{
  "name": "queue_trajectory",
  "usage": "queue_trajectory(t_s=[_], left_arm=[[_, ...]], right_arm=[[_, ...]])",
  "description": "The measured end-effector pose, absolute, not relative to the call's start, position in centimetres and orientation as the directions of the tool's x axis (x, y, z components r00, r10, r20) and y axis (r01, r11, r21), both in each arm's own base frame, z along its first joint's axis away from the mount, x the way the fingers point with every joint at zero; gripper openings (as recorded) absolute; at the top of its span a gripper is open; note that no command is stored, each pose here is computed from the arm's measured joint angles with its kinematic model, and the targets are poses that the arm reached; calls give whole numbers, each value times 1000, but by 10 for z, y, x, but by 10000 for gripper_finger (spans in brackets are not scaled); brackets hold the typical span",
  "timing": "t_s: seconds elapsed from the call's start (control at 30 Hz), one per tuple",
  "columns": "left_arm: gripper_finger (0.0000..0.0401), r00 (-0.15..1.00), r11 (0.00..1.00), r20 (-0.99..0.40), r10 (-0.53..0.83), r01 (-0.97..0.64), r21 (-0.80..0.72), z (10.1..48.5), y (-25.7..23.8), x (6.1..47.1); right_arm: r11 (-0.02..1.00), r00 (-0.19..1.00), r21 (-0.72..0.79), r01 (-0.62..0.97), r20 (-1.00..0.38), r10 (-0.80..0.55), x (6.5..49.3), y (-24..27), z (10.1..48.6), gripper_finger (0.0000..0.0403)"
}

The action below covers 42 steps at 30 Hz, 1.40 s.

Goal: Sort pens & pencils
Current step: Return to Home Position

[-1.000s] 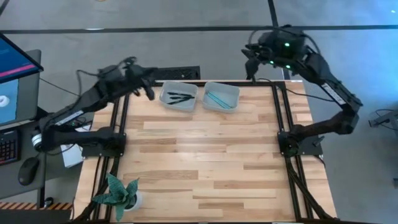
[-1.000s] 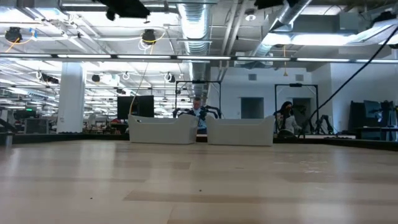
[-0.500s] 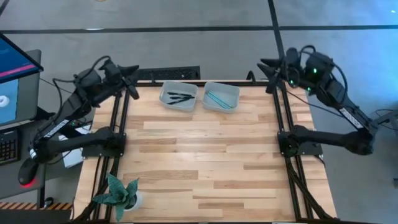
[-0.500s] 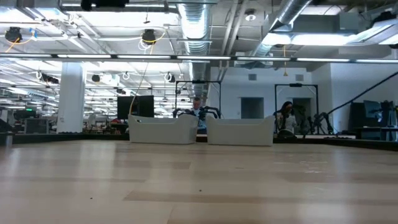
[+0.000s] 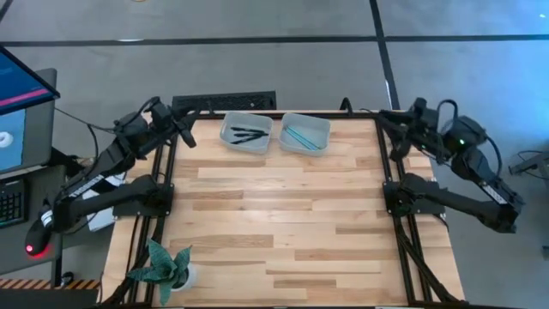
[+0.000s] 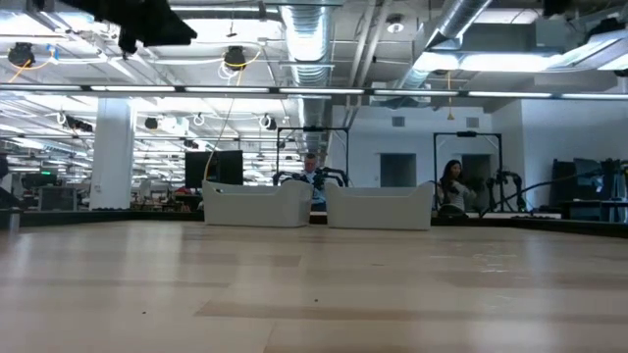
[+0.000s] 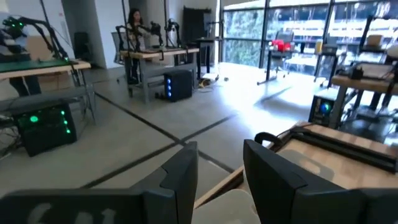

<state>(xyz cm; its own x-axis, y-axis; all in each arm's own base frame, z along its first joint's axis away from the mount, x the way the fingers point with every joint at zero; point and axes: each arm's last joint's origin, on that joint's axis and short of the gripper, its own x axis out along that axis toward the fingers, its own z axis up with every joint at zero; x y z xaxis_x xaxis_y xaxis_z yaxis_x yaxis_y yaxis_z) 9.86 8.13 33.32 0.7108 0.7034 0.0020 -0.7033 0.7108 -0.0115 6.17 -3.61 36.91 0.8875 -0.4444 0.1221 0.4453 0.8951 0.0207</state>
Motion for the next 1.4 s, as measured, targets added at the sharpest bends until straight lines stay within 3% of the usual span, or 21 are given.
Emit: queue_trajectory(t_s=[0.37, 0.63, 0.77, 0.9, 1.4], left_arm=[[122, 709, 713, 84, 701, -698, -61, 274, 69, 82], [122, 700, 714, 145, 700, -692, -107, 243, 62, 74], [122, 680, 699, 165, 714, -704, -121, 231, 60, 70], [122, 673, 695, 177, 719, -702, -153, 217, 58, 68], [122, 670, 670, 84, 737, -709, -221, 179, 63, 72]], right_arm=[[905, 859, -1, 426, 315, -404, 23, -10, 313, 139], [901, 876, 41, 431, 221, -429, 45, -24, 287, 136], [901, 853, 60, 429, 302, -426, 49, -27, 277, 137], [898, 855, 95, 430, 277, -438, 58, -32, 260, 140], [889, 852, 190, 417, 257, -455, 74, -43, 218, 139]])
